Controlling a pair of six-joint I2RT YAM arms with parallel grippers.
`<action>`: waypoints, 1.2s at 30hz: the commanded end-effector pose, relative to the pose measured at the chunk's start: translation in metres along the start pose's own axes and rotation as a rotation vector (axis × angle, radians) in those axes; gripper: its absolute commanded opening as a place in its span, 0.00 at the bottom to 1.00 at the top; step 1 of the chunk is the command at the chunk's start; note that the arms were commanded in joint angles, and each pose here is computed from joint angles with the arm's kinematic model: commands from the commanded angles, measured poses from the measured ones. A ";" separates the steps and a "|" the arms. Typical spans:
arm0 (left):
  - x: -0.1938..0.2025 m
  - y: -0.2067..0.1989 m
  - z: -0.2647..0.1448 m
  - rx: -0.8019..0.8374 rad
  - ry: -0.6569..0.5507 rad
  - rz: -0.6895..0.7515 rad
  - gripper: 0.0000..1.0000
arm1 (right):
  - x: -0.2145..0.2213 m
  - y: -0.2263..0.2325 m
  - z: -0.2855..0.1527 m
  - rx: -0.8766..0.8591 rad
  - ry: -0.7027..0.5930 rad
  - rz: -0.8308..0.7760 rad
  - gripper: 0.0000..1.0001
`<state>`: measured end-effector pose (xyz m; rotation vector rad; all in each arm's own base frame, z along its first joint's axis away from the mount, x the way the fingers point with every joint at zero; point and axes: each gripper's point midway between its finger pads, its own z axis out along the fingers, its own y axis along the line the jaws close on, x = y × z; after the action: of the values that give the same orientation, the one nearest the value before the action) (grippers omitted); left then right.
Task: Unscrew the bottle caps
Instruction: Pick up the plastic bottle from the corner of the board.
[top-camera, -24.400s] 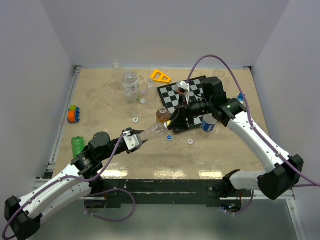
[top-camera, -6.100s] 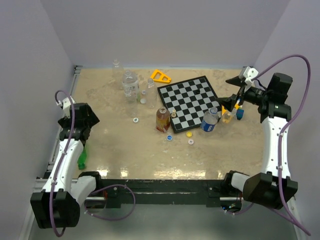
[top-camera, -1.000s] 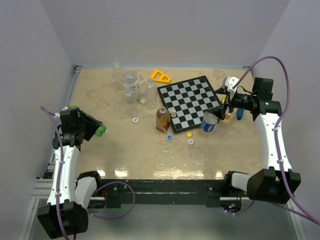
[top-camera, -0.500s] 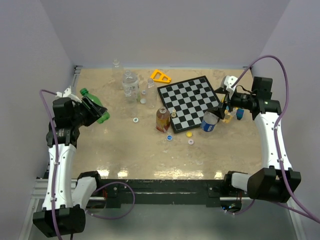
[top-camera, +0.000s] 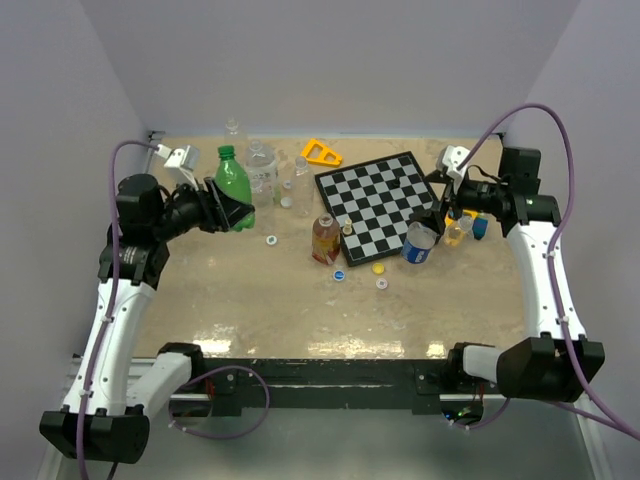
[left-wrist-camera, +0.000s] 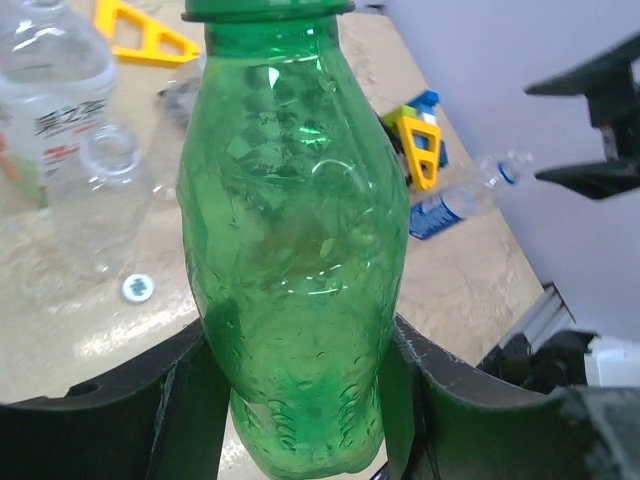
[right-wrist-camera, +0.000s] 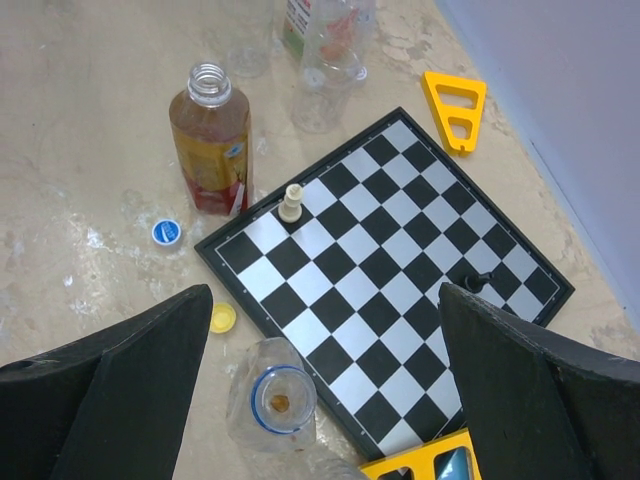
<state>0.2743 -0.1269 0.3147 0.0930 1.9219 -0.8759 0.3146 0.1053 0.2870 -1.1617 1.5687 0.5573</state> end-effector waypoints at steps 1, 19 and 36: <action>-0.022 -0.056 -0.003 0.231 -0.069 0.215 0.00 | -0.026 -0.006 -0.003 0.028 -0.024 -0.041 0.98; 0.012 -0.111 0.002 0.521 -0.096 0.443 0.00 | -0.031 0.009 -0.006 -0.049 0.009 -0.049 0.98; 0.063 -0.134 0.041 0.590 -0.010 0.564 0.00 | -0.050 0.030 -0.010 -0.127 -0.013 -0.061 0.98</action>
<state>0.2123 -0.2620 0.3209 0.8748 1.5395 -1.0784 0.2920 0.1184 0.3106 -1.2614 1.5661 0.5962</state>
